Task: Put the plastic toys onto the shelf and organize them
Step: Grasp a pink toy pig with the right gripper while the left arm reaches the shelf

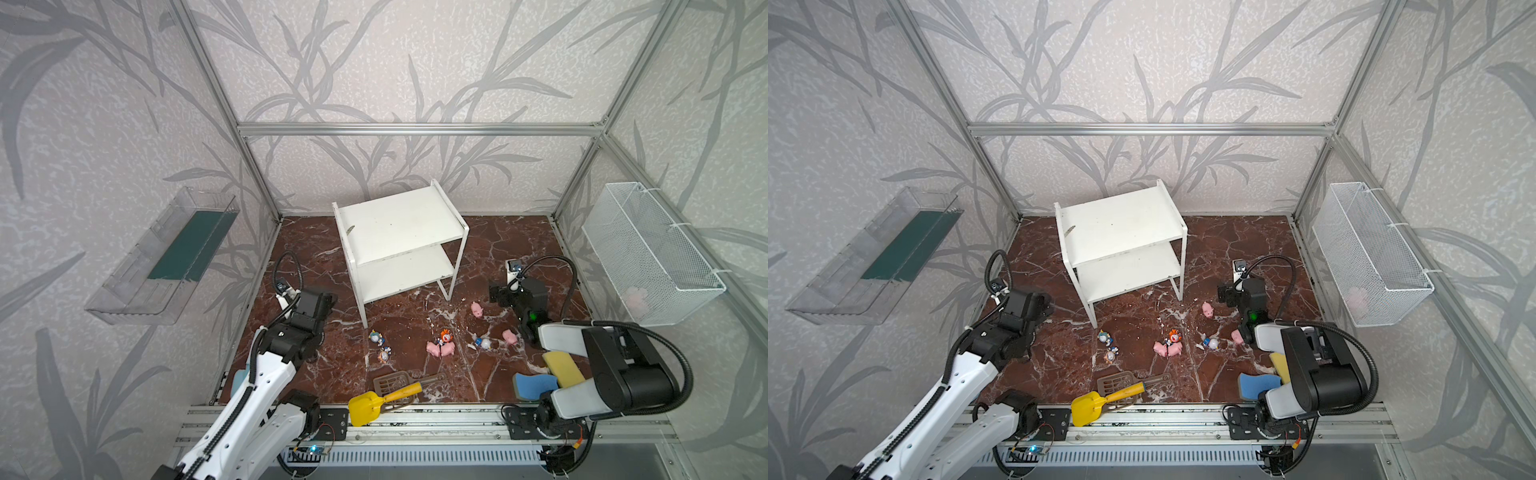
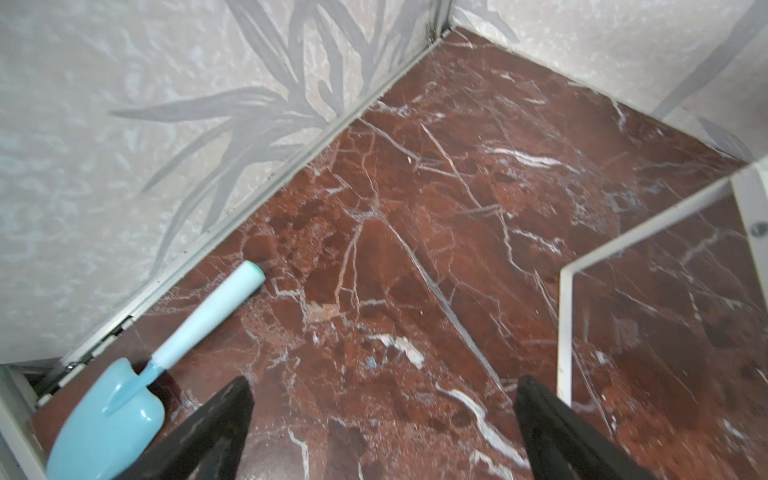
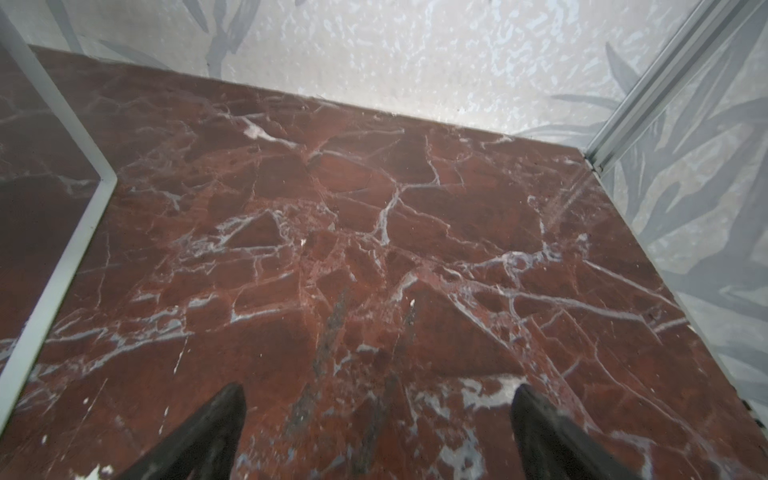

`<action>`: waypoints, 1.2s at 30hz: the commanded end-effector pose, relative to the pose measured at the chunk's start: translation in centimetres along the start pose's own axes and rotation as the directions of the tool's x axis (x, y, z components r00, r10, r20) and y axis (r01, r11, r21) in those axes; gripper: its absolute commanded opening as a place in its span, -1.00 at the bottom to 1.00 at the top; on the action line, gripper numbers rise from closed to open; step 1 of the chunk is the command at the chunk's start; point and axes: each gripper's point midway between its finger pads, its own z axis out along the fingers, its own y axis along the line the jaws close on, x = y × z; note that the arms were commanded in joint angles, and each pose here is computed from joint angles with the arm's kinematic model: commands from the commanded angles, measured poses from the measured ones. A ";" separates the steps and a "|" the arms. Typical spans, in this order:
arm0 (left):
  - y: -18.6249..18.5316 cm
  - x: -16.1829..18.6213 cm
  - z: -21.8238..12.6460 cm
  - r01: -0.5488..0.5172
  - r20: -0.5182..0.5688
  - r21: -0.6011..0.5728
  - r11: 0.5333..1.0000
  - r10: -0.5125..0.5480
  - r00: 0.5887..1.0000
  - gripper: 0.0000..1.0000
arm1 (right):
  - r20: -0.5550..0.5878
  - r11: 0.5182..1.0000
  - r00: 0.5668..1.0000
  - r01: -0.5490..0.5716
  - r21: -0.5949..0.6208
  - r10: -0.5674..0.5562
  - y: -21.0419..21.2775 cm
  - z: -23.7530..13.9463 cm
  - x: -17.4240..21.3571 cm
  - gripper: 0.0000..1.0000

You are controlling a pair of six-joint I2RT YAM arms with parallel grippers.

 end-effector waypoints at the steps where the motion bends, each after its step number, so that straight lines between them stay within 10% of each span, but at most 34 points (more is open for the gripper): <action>1: -0.2 3.0 -1.1 -0.027 -0.126 0.095 0.995 0.039 0.991 0.98 | -0.155 0.997 0.986 -0.064 0.038 0.069 -0.6 -0.8 -1.1 0.98; 15: -2.7 1.2 -7.5 -0.013 -0.107 0.392 0.920 0.059 0.993 0.98 | -0.574 0.981 0.815 -0.168 -0.097 0.082 5.1 -8.1 3.3 0.99; 24: -8.7 1.2 -15.4 -0.145 0.013 0.826 0.544 0.238 0.971 0.98 | -0.646 0.970 0.763 -0.161 -0.182 0.006 7.8 -9.0 5.2 0.84; 32: -11.0 2.1 -21.2 -0.170 0.094 0.961 0.216 0.324 0.941 0.98 | -0.688 0.962 0.726 -0.183 -0.202 -0.007 9.2 -7.5 6.1 0.76; 36: -12.3 2.1 -22.1 -0.189 0.123 0.972 0.142 0.380 0.917 0.98 | -0.704 0.962 0.710 -0.189 -0.197 -0.004 9.8 -6.5 6.8 0.70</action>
